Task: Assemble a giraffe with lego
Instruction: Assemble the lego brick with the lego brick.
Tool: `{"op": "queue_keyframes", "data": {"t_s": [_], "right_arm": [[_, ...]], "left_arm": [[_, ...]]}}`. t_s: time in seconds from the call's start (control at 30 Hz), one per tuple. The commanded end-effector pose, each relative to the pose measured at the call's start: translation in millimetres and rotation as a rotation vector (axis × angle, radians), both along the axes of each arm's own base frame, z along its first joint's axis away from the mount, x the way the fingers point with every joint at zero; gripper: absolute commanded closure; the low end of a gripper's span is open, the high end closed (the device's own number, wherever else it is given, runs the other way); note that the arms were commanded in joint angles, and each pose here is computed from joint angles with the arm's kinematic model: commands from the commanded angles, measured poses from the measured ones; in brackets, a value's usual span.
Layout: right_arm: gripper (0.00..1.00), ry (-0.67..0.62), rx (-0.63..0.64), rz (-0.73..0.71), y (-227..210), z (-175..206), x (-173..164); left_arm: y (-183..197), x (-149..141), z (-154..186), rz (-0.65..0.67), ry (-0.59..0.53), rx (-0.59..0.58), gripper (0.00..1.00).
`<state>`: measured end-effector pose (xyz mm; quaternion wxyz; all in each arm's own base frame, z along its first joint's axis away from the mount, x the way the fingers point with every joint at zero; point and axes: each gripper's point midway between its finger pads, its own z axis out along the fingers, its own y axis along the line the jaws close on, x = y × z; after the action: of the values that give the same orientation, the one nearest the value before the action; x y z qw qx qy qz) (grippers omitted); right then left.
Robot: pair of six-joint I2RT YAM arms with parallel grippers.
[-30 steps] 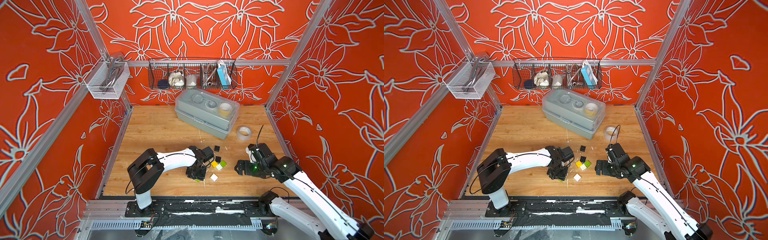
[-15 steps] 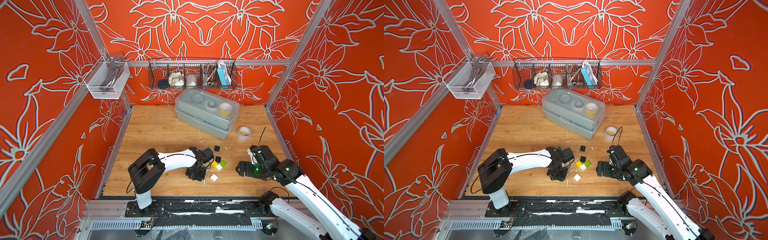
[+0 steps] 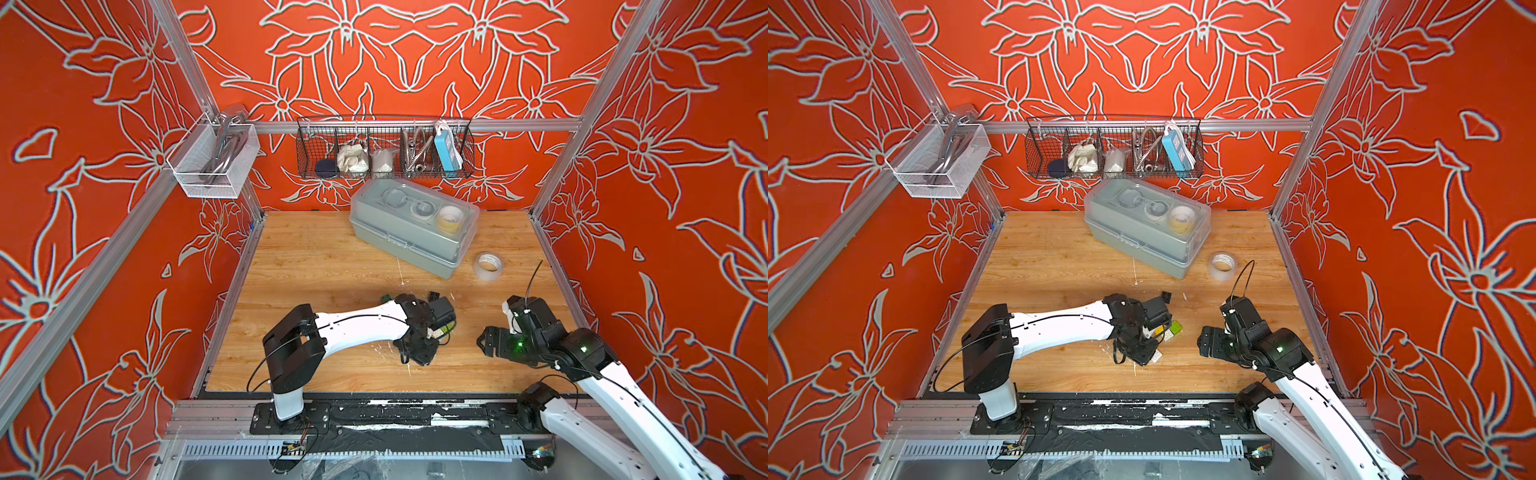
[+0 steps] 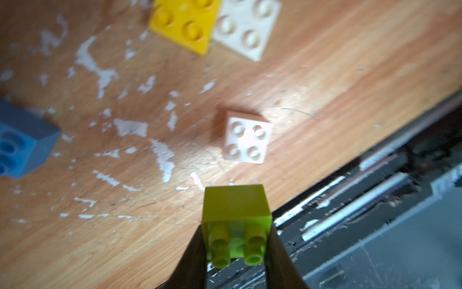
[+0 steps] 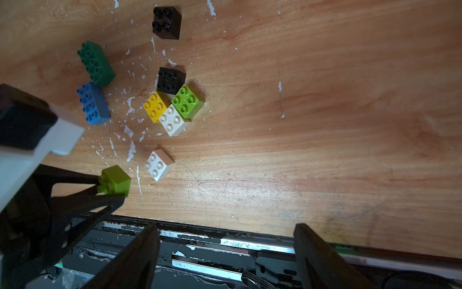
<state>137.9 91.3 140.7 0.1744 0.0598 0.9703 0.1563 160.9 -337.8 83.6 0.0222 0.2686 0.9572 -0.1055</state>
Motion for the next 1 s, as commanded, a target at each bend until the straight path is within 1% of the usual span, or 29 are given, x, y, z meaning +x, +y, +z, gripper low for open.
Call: {"op": "queue_keyframes", "data": {"t_s": [0.0,0.23,0.37,0.6,0.97], "right_arm": [[0.12,0.033,0.022,-0.038,-4,-5,-9],[0.12,0.041,0.026,-0.06,-9,-6,-14],[0.13,0.04,0.018,-0.07,-13,-5,-17],[0.13,0.04,0.007,-0.082,-18,-3,-20],[0.13,0.044,0.001,-0.083,-18,-3,-17]], "left_arm": [[10,-2,-12,-0.114,0.006,0.077,0.96],[12,2,-18,-0.268,-0.035,0.116,0.96],[6,5,-19,-0.308,-0.044,0.103,0.95],[-10,11,-17,-0.288,-0.047,0.075,0.95],[-12,18,-31,-0.213,-0.011,0.155,0.95]]}}
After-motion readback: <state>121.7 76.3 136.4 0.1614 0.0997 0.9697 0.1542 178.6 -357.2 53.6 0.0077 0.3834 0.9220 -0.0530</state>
